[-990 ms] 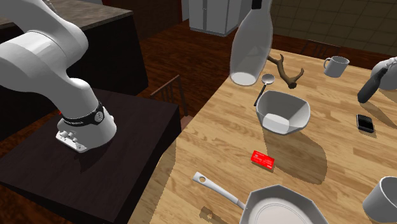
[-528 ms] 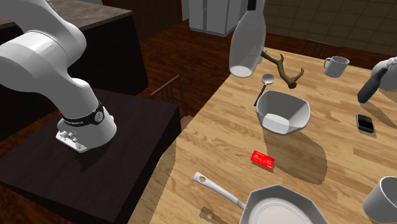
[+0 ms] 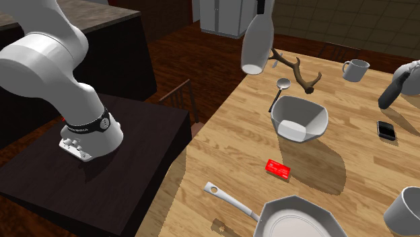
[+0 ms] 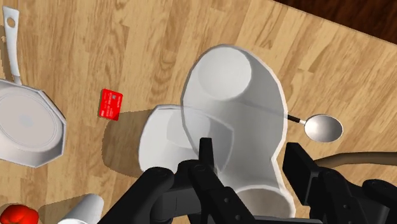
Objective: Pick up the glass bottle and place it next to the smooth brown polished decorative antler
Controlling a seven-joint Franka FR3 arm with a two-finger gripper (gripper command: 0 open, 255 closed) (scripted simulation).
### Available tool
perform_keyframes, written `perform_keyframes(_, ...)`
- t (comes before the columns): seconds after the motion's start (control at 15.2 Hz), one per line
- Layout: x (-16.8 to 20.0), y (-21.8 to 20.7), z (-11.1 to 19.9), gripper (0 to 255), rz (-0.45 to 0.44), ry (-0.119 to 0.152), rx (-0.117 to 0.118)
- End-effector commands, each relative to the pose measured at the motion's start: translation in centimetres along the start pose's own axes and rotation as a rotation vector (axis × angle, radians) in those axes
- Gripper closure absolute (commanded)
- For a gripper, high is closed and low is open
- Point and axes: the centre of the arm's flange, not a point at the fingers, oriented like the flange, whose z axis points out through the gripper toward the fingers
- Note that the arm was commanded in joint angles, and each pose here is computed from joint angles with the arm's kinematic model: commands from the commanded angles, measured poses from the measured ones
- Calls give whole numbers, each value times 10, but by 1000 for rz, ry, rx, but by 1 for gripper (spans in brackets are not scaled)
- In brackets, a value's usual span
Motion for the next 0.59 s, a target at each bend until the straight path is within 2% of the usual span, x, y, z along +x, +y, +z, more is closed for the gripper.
perform_keyframes(0.0,-6,-23,7,255,2,1,0)
perform_keyframes(0.53,-25,-123,35,255,2,1,0)
